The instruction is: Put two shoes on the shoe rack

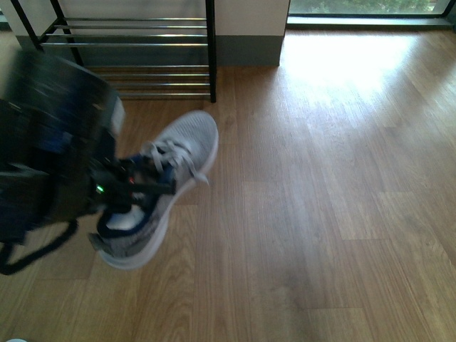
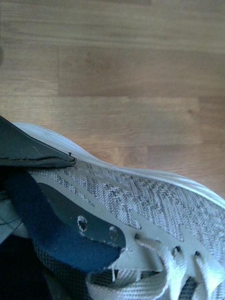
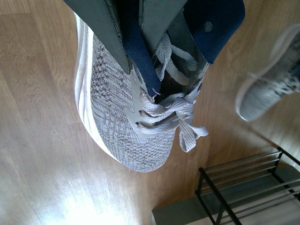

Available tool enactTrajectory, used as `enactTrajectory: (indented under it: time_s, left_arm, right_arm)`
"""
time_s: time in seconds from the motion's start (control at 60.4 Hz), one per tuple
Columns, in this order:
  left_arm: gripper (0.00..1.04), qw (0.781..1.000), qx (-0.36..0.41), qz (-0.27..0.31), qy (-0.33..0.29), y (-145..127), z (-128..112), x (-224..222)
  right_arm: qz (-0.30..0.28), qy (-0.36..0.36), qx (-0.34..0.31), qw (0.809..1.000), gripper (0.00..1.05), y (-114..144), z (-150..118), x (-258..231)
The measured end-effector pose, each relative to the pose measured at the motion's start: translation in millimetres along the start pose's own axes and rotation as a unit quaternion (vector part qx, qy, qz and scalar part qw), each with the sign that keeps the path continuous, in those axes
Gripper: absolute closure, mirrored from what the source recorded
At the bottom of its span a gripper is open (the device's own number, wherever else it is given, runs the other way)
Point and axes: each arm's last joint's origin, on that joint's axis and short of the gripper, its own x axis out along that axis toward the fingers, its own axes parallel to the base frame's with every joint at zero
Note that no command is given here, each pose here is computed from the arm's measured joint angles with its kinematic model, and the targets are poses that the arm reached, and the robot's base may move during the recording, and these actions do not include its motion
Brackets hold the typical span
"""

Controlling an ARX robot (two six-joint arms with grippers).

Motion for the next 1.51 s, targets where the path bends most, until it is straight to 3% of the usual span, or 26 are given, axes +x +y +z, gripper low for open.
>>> enactTrajectory:
  time_s: [0.116, 0.265, 0.645, 0.745, 1.506]
  left_arm:
    - [1.03, 0.998, -0.033, 0.024, -0.055, 28, 22, -53]
    - [1.03, 0.991, -0.064, 0.053, -0.103, 57, 30, -110]
    - [1.03, 0.971, -0.093, 0.087, -0.2, 98, 10, -230]
    - [1.03, 0.965, -0.095, 0.099, -0.223, 101, 9, -240]
    - [1.03, 0.967, -0.092, 0.094, -0.219, 101, 9, -239]
  right_arm:
    - [0.0, 0.0, 0.0, 1.0, 1.03, 0, 0, 0]
    - [0.0, 0.0, 0.0, 1.0, 1.03, 0, 0, 0]
    - [0.0, 0.0, 0.0, 1.0, 1.03, 0, 0, 0]
    - [0.0, 0.0, 0.0, 1.0, 1.03, 0, 0, 0]
    - [0.0, 0.0, 0.0, 1.0, 1.03, 0, 0, 0]
